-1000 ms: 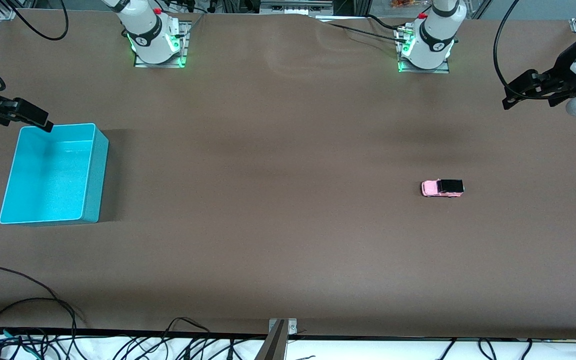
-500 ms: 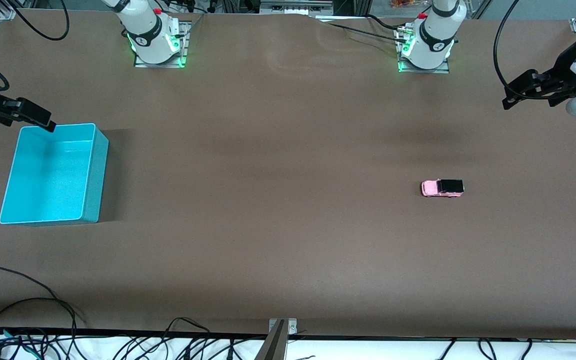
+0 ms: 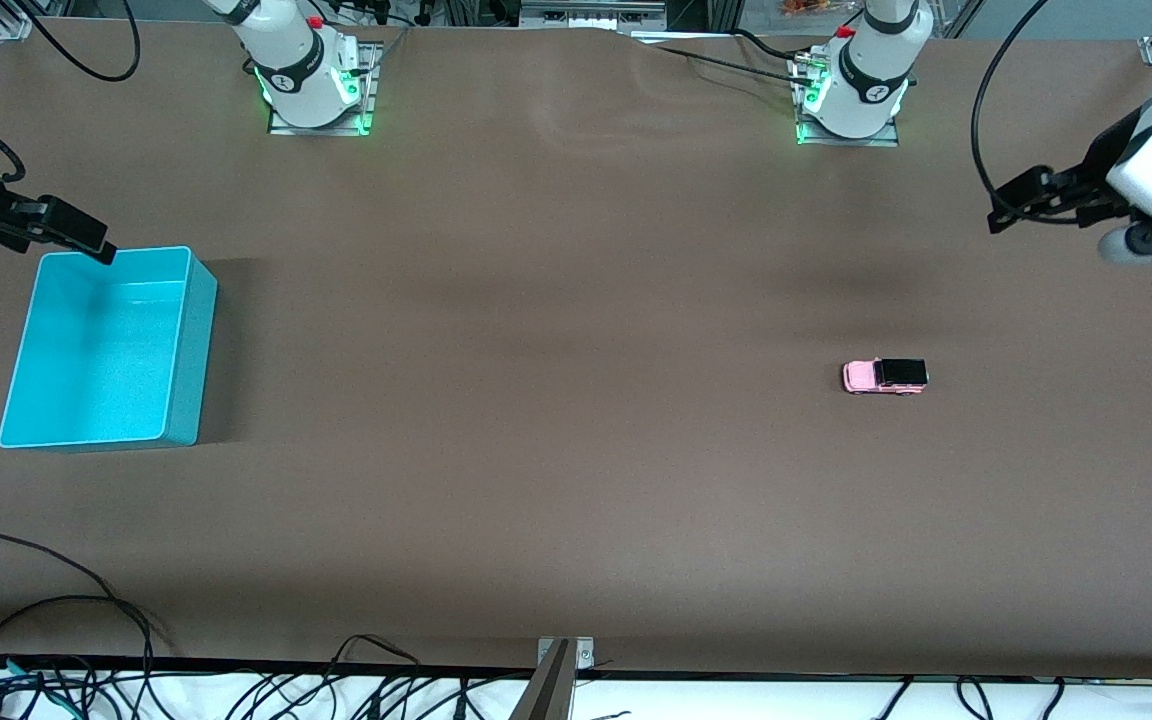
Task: Wind and store pink jeep toy
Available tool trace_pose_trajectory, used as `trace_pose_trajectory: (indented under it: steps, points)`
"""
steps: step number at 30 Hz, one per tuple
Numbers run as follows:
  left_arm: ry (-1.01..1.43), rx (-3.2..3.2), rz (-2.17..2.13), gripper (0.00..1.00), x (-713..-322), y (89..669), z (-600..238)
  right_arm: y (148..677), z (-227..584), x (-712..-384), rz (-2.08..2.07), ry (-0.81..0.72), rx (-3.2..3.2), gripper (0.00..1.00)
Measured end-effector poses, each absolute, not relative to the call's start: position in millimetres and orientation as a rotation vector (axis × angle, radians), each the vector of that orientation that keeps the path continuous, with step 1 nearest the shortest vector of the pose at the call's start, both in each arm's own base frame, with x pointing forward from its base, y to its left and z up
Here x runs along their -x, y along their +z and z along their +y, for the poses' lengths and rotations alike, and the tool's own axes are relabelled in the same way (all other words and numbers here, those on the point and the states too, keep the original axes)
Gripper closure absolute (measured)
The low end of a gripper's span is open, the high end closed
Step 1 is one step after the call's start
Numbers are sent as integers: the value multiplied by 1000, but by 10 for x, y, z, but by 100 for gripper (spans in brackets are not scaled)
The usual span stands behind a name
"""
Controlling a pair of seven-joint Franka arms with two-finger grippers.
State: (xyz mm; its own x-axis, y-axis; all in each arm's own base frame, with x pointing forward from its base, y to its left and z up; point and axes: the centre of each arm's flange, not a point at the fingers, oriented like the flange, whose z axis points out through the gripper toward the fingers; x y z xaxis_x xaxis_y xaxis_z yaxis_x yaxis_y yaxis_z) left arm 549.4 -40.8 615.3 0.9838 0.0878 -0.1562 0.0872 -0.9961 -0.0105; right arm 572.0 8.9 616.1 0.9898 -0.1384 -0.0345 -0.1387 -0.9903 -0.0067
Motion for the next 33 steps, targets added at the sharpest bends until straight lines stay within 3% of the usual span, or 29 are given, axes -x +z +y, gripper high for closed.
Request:
trace_pose_trajectory:
  steps: [15, 22, 33]
  points:
    - [258, 3127, -132, 0, -5878, 5087, -465, 6162, 90, -5725, 218, 48, 3124, 0]
    - [232, 3131, -131, 0, -5860, 4416, -480, 6162, 91, -5726, 220, 47, 3124, 0]
    - [124, 3145, -137, 0, -5796, 3900, -468, 6176, 114, -5753, 215, 14, 3123, 0]
